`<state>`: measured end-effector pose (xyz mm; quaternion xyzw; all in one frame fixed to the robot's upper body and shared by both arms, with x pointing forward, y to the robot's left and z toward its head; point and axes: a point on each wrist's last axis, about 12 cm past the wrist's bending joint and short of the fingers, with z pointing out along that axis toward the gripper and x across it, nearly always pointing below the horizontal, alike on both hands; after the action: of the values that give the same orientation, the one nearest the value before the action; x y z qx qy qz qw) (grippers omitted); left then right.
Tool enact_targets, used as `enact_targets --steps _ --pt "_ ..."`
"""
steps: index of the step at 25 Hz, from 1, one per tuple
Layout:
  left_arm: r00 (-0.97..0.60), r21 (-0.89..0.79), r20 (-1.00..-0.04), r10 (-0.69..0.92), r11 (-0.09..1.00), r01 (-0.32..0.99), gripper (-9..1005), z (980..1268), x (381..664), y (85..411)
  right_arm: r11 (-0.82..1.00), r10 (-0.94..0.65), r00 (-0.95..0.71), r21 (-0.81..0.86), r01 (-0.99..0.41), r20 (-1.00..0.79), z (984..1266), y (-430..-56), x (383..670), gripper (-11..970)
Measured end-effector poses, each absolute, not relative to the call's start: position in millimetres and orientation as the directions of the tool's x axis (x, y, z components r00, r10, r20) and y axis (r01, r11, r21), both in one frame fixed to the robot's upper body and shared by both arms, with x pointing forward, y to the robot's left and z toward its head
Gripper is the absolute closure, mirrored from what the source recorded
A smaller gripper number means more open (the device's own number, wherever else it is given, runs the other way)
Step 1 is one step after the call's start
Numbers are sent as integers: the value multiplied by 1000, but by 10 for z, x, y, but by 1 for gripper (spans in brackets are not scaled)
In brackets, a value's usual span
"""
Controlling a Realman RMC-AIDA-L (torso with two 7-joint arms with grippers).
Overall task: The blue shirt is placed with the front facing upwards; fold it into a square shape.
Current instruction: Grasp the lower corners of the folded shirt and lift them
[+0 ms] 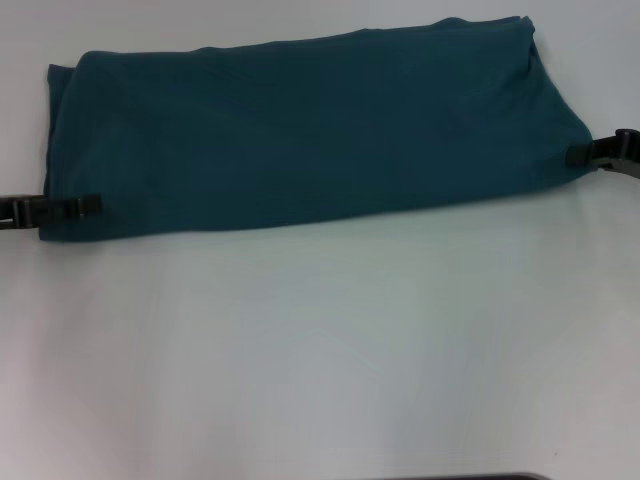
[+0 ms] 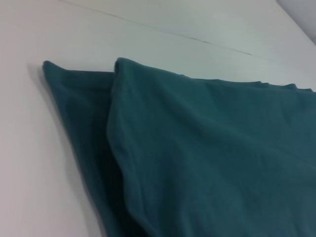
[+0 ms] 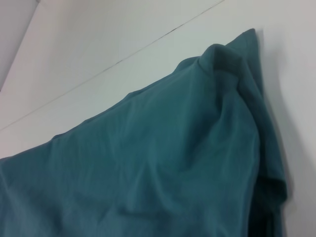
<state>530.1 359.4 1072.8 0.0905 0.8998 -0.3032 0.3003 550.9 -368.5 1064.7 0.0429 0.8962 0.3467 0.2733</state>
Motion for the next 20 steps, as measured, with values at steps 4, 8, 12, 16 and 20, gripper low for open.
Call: enact_targets --steps 4,8,12,16,20 --pt "-801 -485 -598 -19 805 343 129 10733 5309 3608 756 266 -847 645 -113 -460 10651 -3681 5514 947" --pt "-803 -473 -596 -5 811 346 159 10736 5310 3626 756 266 -847 644 -113 -461 10655 -3686 5517 947" --pt "-818 -458 -574 23 819 345 212 10718 5288 3663 754 265 -847 647 -115 -460 10662 -3688 5515 947" --pt "-821 -460 -571 23 819 343 265 10736 5260 3700 754 267 -846 647 -114 -461 10669 -3701 5515 946" --pt "-820 -458 -571 29 818 347 402 10743 5266 3701 754 269 -846 647 -112 -460 10664 -3707 5506 946"
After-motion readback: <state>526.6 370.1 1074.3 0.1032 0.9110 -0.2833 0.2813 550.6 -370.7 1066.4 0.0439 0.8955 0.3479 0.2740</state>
